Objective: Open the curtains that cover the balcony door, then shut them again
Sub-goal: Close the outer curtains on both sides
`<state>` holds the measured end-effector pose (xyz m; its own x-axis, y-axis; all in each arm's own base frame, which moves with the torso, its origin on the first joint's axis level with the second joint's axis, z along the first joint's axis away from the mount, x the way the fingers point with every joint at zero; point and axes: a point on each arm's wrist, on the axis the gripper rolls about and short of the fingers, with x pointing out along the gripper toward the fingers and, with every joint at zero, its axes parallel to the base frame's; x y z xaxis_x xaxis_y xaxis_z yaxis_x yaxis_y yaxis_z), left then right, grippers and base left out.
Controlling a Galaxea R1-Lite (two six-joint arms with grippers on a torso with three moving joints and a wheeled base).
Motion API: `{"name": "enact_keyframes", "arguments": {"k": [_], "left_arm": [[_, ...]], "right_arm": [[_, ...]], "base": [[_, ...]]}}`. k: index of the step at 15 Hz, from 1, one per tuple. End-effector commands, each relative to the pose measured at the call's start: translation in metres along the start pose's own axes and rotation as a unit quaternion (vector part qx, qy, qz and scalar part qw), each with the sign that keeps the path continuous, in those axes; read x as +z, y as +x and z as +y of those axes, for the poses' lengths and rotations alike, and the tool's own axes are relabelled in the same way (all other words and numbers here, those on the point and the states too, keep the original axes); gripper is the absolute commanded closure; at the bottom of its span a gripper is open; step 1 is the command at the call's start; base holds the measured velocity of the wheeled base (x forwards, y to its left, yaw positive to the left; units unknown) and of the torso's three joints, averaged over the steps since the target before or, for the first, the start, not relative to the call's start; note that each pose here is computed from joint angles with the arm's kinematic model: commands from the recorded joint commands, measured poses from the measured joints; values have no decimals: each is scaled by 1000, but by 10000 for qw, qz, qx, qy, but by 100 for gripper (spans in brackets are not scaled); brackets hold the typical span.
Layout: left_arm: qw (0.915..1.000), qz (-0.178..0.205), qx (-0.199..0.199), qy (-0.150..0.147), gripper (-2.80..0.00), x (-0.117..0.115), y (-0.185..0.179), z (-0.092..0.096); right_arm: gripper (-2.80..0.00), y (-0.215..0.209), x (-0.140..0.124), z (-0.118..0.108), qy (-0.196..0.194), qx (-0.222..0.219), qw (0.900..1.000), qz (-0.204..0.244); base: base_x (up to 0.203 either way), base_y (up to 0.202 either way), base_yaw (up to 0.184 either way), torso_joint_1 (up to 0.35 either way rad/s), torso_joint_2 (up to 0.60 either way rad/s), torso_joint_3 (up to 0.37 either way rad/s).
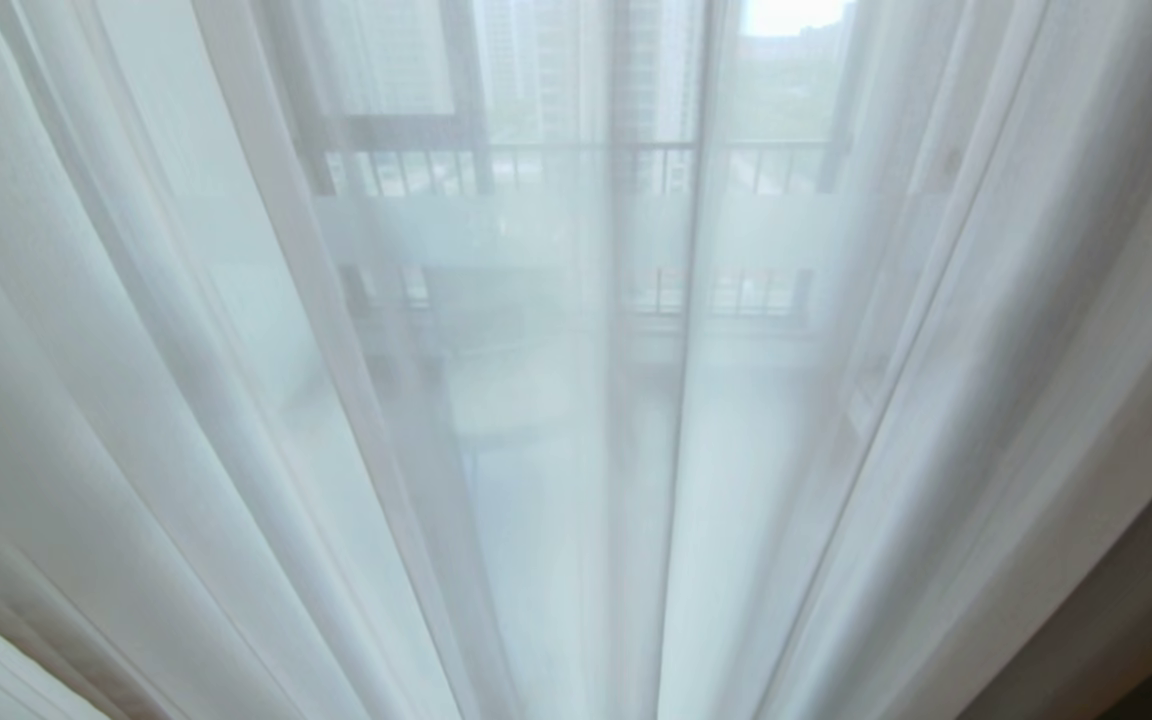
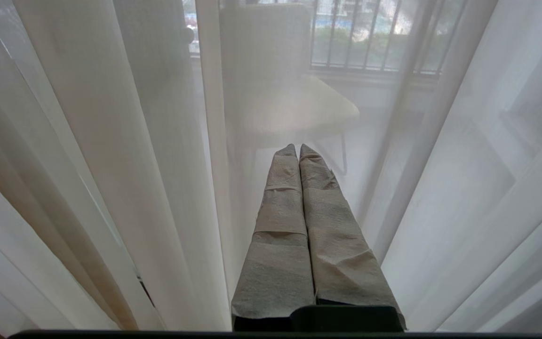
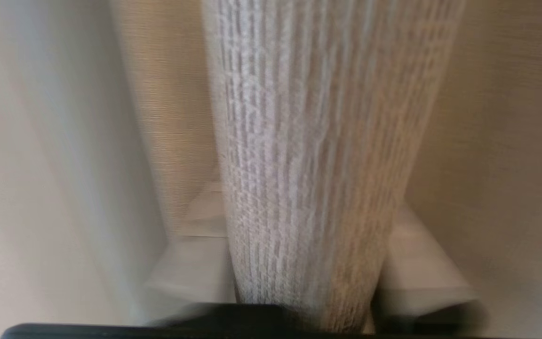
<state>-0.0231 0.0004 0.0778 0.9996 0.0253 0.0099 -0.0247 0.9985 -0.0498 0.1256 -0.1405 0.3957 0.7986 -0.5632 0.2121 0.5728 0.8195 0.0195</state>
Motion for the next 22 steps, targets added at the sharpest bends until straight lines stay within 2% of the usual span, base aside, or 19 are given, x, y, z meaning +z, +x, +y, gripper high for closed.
{"name": "enact_keyframes", "arguments": {"k": [1,5,12,19,22], "left_arm": [[10000,-4,4,-5,0,0,0,0],[10000,-4,4,-5,0,0,0,0],[10000,-4,4,-5,0,0,0,0],[10000,-4,4,-5,0,0,0,0],[10000,-4,4,-5,0,0,0,0]], "right_arm": [[0,0,4,12,48,316,9995,-81],[0,-5,17,42,175,1090,9934,-311],[0,-37,33,89,271,2528,9648,-680],[0,-54,25,133,-230,3147,9461,-737],[0,-60,17,155,-402,3463,9349,-666]], "base": [[0,0,0,0,0,0],[0,0,0,0,0,0],[0,0,0,0,0,0],[0,0,0,0,0,0],[0,0,0,0,0,0]]}}
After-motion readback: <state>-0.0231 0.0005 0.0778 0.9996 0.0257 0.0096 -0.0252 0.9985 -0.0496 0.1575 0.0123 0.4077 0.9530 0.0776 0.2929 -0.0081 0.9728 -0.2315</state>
